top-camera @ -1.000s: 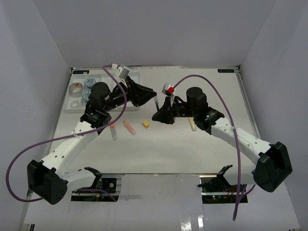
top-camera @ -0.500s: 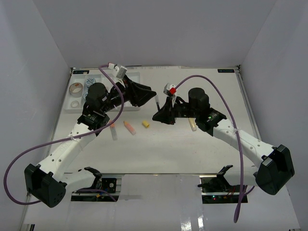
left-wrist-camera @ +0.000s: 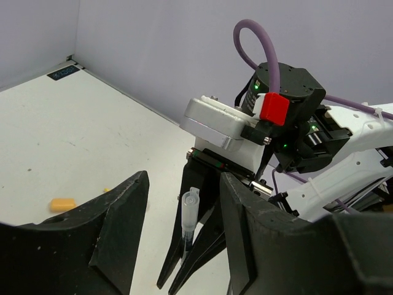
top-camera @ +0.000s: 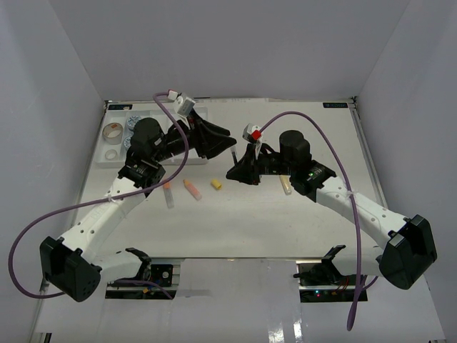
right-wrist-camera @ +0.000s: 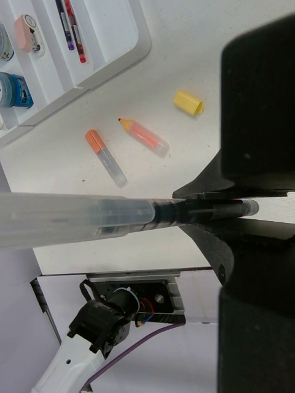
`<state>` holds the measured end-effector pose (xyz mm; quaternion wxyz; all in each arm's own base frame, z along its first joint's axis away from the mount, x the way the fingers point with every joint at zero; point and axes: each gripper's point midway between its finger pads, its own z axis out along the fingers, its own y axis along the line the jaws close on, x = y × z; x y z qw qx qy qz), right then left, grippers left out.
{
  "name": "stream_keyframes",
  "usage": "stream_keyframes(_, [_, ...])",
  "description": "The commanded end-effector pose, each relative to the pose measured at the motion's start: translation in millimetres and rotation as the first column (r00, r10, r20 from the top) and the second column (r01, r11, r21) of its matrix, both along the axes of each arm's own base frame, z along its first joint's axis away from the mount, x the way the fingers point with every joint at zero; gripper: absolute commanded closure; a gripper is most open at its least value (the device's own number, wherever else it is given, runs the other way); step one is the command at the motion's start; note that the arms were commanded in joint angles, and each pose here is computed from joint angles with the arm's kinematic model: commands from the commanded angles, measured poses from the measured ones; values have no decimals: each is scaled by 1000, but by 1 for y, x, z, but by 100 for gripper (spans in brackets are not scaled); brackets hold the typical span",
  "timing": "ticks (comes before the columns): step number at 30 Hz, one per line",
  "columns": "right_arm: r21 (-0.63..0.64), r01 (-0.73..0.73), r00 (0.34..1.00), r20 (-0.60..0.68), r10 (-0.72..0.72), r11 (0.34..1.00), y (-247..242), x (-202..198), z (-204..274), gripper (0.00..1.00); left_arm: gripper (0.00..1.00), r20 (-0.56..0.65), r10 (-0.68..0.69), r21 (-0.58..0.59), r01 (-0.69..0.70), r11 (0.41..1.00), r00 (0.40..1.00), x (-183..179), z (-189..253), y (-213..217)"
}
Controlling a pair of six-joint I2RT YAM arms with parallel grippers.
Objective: Sort the stationery into containers
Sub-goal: Close the pen cap on the pen.
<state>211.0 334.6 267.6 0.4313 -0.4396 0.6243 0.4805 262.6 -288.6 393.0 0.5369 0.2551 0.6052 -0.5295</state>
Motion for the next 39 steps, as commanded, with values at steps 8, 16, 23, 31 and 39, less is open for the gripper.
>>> stream_keyframes(8, [50, -17, 998, 65, 14, 999, 1, -2, 27, 92, 44, 50, -62, 5, 62, 998, 997, -2, 13, -11])
stream_keyframes(16, [53, -18, 998, 61, 15, 998, 2, -1, 28, 92, 49, 49, -83, 11, 82, 997, 995, -5, 10, -17])
stream_keyframes(23, [56, -18, 998, 62, 14, 998, 2, -1, 29, 92, 52, 43, -96, 21, 95, 995, 994, -7, 4, -21])
stream_keyframes(31, [61, -21, 998, 59, 18, 998, 2, -2, 31, 92, 64, 42, -106, 27, 105, 994, 993, -10, 1, -24])
stream_keyframes(39, [75, -25, 998, 62, 20, 997, 3, -3, 37, 92, 86, 27, -125, 31, 124, 992, 992, -15, -3, -24])
